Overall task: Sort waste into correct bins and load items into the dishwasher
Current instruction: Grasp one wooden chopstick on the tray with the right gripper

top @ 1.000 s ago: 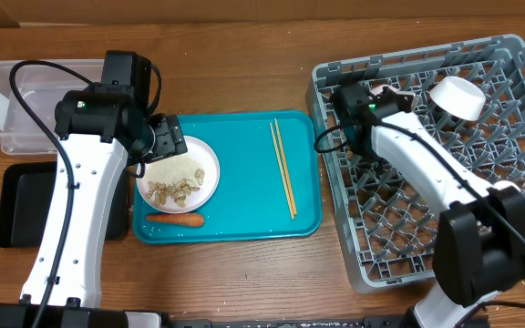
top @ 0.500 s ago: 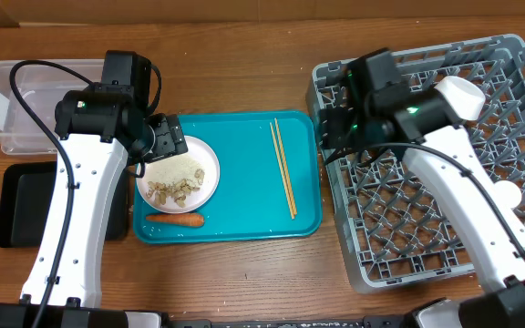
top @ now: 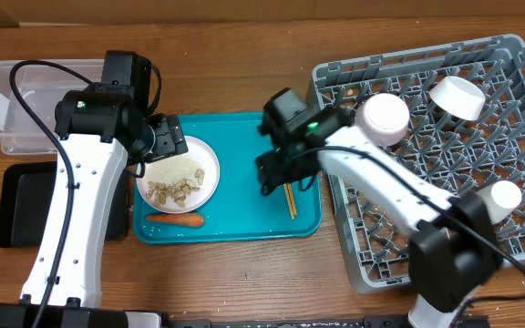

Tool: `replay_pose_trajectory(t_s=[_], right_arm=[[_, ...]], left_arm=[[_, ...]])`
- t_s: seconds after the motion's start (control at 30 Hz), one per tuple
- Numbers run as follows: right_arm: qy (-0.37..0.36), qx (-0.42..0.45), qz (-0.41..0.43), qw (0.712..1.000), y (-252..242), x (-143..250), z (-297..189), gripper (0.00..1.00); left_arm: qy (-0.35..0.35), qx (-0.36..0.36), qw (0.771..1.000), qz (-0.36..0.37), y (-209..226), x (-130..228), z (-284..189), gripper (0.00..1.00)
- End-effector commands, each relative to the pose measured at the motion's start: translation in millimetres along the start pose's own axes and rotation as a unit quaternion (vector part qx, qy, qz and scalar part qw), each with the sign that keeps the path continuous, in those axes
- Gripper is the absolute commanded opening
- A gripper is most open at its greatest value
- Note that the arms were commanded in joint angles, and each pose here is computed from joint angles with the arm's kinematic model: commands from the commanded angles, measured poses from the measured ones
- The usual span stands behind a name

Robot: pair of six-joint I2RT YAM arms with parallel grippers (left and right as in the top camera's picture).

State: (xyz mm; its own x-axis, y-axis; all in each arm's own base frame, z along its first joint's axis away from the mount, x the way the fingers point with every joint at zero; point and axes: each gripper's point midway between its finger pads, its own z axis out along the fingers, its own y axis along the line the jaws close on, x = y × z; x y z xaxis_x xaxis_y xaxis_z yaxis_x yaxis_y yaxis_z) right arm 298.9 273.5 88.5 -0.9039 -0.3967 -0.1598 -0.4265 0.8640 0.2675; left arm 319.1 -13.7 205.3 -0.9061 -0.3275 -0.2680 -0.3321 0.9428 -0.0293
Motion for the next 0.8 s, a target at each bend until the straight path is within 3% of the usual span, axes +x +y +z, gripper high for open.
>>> replay_pose_trajectory(t_s=[0.0,0.37,0.77], right_arm=[[0.019,-0.004,-0.014,1.0,8.1,4.3,22.6,0.7],[0.028,0.072,0.002,0.997,-24.8,-1.4,66.5,0.69],[0.039,0.075,0.004,0.996,-28.5,3.1,77.3,0.68]], left_arm=[[-0.006,0.007,1.0,-0.009,-1.0,-2.5,-4.4,0.91],[-0.006,0.007,1.0,-0.009,-1.0,-2.6,-4.4,0.91],[-0.006,0.007,1.0,-0.009,-0.9,-2.3,-4.4,0.91]])
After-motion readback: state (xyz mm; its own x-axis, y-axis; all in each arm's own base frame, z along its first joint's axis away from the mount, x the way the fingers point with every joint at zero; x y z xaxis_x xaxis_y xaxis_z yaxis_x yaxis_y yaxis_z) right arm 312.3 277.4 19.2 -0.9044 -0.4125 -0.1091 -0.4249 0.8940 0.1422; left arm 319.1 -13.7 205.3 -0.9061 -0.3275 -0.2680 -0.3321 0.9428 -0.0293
